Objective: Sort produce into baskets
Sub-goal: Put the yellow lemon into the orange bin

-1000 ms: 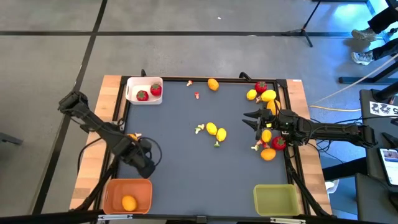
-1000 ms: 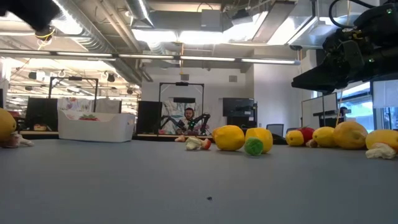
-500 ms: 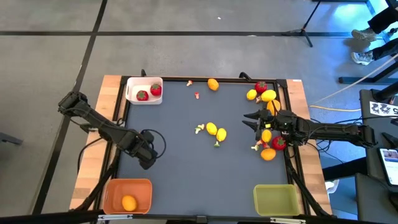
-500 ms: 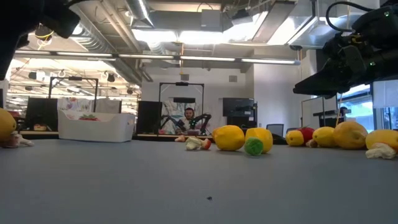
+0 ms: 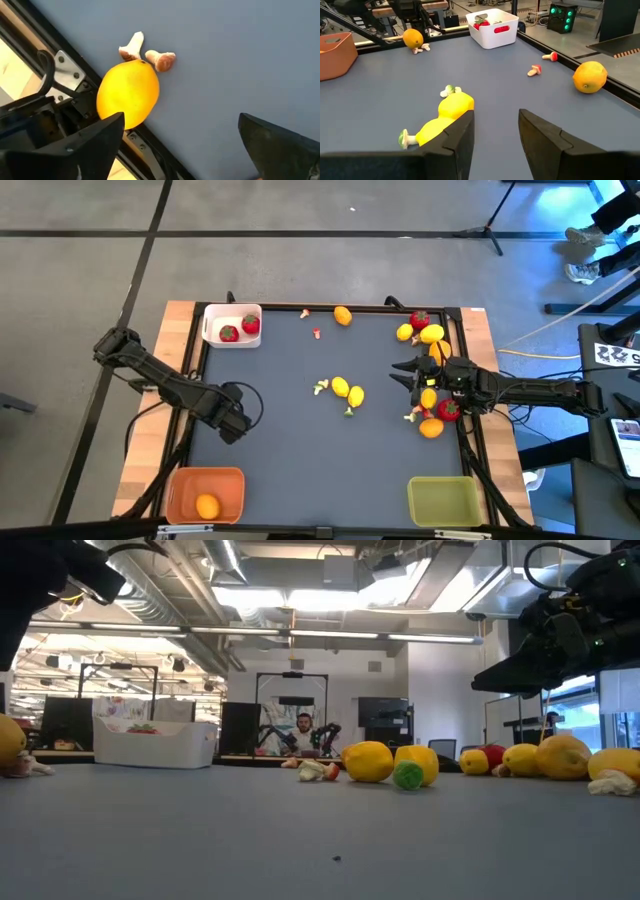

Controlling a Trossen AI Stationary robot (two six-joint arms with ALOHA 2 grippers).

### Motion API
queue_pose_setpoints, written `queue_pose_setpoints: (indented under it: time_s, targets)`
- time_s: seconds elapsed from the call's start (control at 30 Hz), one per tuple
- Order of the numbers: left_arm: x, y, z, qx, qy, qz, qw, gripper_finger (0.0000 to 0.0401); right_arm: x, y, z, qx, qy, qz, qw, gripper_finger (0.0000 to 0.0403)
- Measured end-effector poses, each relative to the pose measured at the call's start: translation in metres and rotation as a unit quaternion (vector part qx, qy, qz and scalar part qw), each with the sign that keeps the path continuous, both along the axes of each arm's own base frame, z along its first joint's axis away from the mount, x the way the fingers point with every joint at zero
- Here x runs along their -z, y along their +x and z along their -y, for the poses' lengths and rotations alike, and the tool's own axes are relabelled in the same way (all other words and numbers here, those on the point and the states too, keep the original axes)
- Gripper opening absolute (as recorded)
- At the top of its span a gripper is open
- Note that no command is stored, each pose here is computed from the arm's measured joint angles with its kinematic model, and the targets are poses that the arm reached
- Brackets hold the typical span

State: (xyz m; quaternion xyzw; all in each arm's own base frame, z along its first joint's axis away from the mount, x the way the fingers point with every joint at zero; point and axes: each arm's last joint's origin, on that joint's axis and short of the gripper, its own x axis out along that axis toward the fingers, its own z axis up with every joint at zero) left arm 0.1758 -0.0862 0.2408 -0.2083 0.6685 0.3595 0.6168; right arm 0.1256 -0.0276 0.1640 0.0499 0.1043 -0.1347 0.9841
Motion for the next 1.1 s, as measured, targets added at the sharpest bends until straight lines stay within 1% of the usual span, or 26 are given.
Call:
queue_pose_setpoints:
  time_s: [0.17,0.33,0.43,0.57,0.67,0.9,1.0,1.1]
  targets:
    - [0.000,0.002,-0.001,0.003,0.017,0.019,1.000,0.0381,0.000,0.000,0.000,0.000,0.000,0.000,1.000,0.0154]
    - [0.001,0.000,-0.011,-0.003,0.029,-0.012,1.000,0.0380,0.000,0.000,0.000,0.000,0.000,0.000,1.000,0.0154]
    - [0.008,-0.001,-0.018,-0.008,0.017,-0.036,0.999,0.0380,0.000,0.000,0.000,0.000,0.000,0.000,1.000,0.0154]
    - [0.023,-0.005,-0.028,-0.007,-0.012,-0.076,0.997,0.0380,0.000,0.000,0.000,0.000,0.000,0.000,1.000,0.0154]
    - [0.033,-0.010,-0.037,-0.002,-0.020,-0.103,0.994,0.0380,0.000,0.000,0.000,0.000,0.000,0.000,1.000,0.0154]
    - [0.043,-0.012,-0.052,0.002,-0.033,-0.126,0.992,0.0380,0.000,0.000,0.000,0.000,0.000,0.000,1.000,0.0154]
    - [0.045,-0.009,-0.054,0.011,-0.041,-0.115,0.992,0.0380,0.000,0.000,0.000,0.005,-0.001,0.000,1.000,0.0154]
    - [0.048,-0.007,-0.057,0.017,-0.043,-0.125,0.991,0.0378,0.000,0.000,0.001,0.009,-0.002,0.000,1.000,0.0154]
